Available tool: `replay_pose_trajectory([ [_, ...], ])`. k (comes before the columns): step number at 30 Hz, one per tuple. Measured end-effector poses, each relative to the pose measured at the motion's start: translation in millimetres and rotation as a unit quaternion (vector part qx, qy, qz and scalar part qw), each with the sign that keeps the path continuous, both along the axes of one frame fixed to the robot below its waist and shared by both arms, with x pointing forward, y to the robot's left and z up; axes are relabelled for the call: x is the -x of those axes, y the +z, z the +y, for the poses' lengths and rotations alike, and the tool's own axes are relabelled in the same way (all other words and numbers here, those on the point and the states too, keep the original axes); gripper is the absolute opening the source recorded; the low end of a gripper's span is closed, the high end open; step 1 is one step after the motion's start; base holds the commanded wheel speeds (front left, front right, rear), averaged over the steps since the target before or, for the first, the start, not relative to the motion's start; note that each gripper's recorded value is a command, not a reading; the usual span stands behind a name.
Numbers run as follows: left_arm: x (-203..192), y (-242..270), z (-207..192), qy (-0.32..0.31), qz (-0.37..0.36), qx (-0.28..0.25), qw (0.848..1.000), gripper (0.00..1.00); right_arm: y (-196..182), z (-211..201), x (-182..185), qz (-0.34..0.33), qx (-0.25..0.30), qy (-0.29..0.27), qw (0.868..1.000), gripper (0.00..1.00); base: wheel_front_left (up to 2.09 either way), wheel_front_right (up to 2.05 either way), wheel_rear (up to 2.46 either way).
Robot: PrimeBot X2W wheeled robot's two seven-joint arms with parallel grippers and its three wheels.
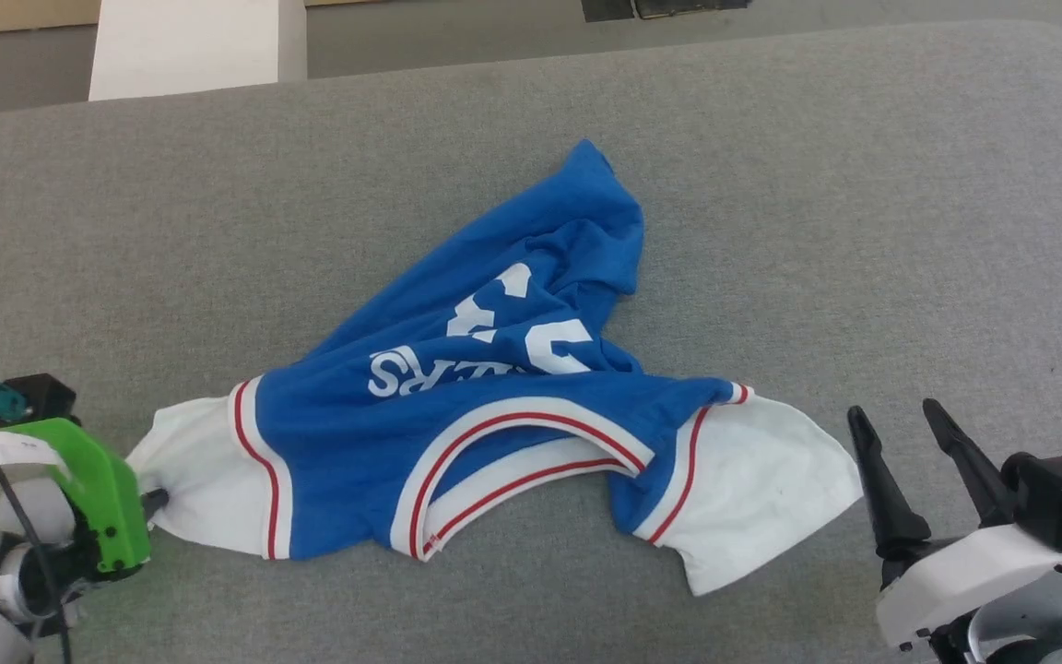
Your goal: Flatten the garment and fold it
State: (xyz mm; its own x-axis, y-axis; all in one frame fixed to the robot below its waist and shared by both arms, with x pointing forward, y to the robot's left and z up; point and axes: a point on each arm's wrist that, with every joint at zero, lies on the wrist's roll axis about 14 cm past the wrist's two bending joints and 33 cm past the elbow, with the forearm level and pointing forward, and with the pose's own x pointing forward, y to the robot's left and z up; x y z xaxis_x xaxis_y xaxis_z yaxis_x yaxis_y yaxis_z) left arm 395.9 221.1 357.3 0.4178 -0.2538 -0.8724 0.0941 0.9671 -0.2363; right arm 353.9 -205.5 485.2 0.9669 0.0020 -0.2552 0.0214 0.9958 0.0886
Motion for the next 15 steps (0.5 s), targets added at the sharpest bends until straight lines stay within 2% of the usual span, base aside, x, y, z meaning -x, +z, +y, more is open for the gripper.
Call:
replay_pose_trajectory([
  [7,-3,8,-6,0.015,-0.054,0.014,0.998,0.0,-3,-10,3,0.016,0.002,-0.008,1.0,1.0,0.0,0.0,0.0],
  [12,-3,21,-6,0.027,-0.112,0.009,0.993,0.0,-32,-23,17,0.11,0.0,-0.002,0.994,1.0,0.0,0.0,0.0],
  [15,0,31,-12,0.031,-0.14,0.013,0.99,0.0,-51,-32,29,0.182,0.004,0.008,0.983,1.0,0.0,0.0,0.0],
])
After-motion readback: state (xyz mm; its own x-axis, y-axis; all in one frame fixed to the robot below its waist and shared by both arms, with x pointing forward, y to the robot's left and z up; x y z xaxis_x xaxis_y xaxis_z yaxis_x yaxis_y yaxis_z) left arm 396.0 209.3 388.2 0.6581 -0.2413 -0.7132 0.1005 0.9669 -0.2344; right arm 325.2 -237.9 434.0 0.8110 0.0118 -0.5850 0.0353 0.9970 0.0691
